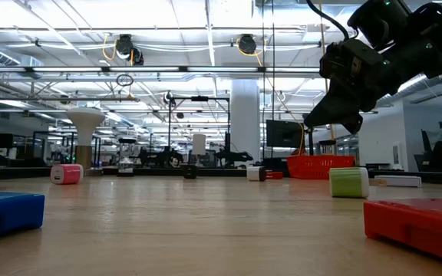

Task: Pick & Place Office items
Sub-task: Put the black digital clock into the bottom left red basket

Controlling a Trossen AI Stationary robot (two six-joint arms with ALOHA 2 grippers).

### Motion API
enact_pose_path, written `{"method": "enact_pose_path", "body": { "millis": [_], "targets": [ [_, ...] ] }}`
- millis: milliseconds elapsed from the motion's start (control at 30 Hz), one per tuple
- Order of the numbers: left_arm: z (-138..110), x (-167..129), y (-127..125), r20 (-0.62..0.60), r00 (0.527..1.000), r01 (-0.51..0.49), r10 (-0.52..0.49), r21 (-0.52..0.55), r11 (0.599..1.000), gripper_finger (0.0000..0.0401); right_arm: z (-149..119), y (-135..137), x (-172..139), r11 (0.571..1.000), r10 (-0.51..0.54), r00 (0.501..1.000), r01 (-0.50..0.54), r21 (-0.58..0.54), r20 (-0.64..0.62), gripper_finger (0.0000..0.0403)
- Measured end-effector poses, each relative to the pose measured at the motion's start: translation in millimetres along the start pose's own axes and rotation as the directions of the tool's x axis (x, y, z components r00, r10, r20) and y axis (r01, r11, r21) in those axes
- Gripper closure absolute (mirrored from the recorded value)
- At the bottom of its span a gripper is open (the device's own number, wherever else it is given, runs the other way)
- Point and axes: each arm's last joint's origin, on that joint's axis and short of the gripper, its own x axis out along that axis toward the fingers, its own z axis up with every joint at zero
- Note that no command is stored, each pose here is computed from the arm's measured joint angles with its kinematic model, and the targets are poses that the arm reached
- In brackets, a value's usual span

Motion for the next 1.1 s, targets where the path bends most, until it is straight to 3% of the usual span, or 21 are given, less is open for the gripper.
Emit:
{"method": "enact_pose_path", "body": {
  "millis": [233, 367, 500, 667, 800, 1100],
  "targets": [
    [4, -15, 2, -0.051, 0.999, 0.013, -0.010, 0.041, 0.999, 0.0186, 1, 0, 0, 1.000, 0.004, 1.000, -0.004, 0.000, 0.006, 0.0403],
    [15, -28, 5, -0.010, 0.999, 0.036, -0.035, 0.067, 0.997, 0.0190, 1, 0, 0, 1.000, 0.005, 1.000, -0.005, 0.000, 0.008, 0.0403],
    [25, -33, 6, 0.070, 0.996, 0.043, -0.049, 0.086, 0.995, 0.0237, 1, 0, 0, 1.000, 0.005, 1.000, -0.005, 0.001, 0.009, 0.0403],
    [26, -19, 7, 0.071, 0.993, 0.079, -0.092, 0.166, 0.983, 0.0324, 1, 1, 0, 1.000, 0.007, 1.000, -0.007, 0.001, 0.013, 0.0403],
    [29, -3, 13, 0.068, 0.994, 0.070, -0.082, 0.159, 0.985, 0.0385, 1, 1, 0, 1.000, 0.007, 1.000, -0.007, 0.003, 0.013, 0.0403],
    [26, 9, 13, 0.005, 0.991, 0.129, -0.134, 0.223, 0.966, 0.0394, 1, 1, 0, 1.000, 0.008, 1.000, -0.008, 0.028, 0.013, 0.0403]
  ]
}}
